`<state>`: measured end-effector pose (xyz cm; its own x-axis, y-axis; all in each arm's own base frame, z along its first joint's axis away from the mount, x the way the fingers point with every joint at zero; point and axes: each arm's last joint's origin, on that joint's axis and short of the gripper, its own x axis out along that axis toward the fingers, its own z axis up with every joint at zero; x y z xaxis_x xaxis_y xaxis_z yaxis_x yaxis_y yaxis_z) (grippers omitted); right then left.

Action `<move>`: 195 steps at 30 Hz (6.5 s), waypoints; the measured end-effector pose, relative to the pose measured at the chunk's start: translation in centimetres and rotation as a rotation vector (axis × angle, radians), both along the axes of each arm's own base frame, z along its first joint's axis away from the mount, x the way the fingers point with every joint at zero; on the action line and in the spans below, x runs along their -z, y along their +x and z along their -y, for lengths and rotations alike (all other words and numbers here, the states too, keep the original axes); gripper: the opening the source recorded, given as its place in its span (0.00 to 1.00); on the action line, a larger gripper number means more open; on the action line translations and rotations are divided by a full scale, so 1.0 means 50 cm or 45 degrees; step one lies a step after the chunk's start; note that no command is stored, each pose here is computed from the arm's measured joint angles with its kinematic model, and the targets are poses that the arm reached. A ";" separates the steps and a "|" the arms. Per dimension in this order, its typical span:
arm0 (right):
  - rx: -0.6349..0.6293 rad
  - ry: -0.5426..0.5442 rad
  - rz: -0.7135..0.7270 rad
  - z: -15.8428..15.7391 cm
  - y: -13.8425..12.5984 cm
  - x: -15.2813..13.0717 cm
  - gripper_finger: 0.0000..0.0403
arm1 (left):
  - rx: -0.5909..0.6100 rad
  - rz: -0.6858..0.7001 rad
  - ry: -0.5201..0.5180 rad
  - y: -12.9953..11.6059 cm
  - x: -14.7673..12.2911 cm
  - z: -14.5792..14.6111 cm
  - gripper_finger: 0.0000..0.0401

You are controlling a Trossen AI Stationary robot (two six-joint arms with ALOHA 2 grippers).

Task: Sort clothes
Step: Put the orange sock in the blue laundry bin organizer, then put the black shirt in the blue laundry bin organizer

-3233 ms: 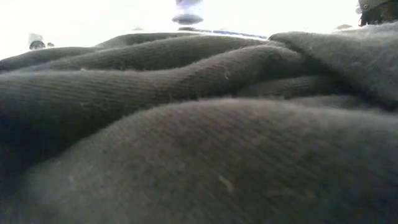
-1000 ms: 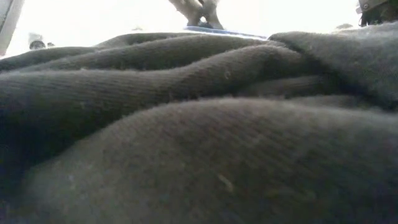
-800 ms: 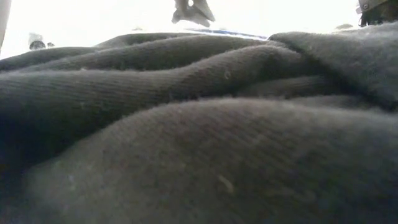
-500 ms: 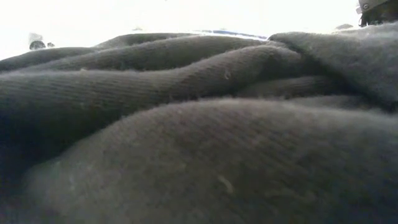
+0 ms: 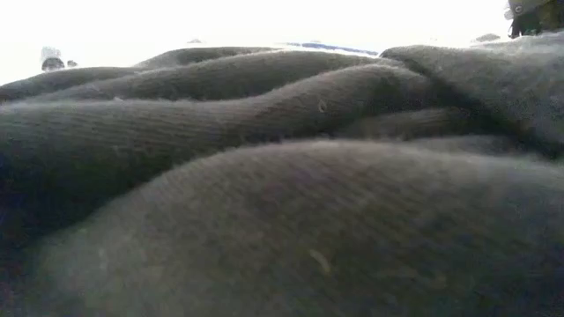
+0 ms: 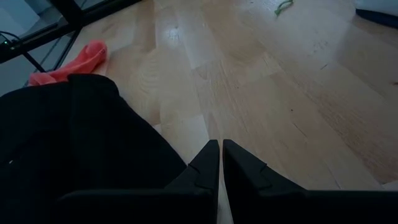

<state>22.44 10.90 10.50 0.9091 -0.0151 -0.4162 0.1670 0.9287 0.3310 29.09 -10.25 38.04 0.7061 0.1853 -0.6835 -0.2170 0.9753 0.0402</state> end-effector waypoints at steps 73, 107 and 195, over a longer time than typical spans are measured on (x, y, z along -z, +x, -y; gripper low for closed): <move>0.001 0.017 0.026 -0.001 0.002 -0.004 0.06 | -0.481 -0.508 -0.208 -0.126 0.395 0.201 0.01; 0.000 0.011 0.018 -0.001 0.001 -0.003 0.06 | -0.436 0.258 0.223 -0.084 -0.162 -0.186 0.00; 0.001 0.000 -0.007 0.000 0.000 0.001 0.06 | -0.160 0.346 -0.078 -0.185 0.280 -0.107 0.34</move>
<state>22.42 10.88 10.46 0.9068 -0.0160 -0.4212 0.1698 0.9285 0.3303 19.86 -4.91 24.06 0.8386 0.2472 -0.4853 -0.3310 0.9390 -0.0936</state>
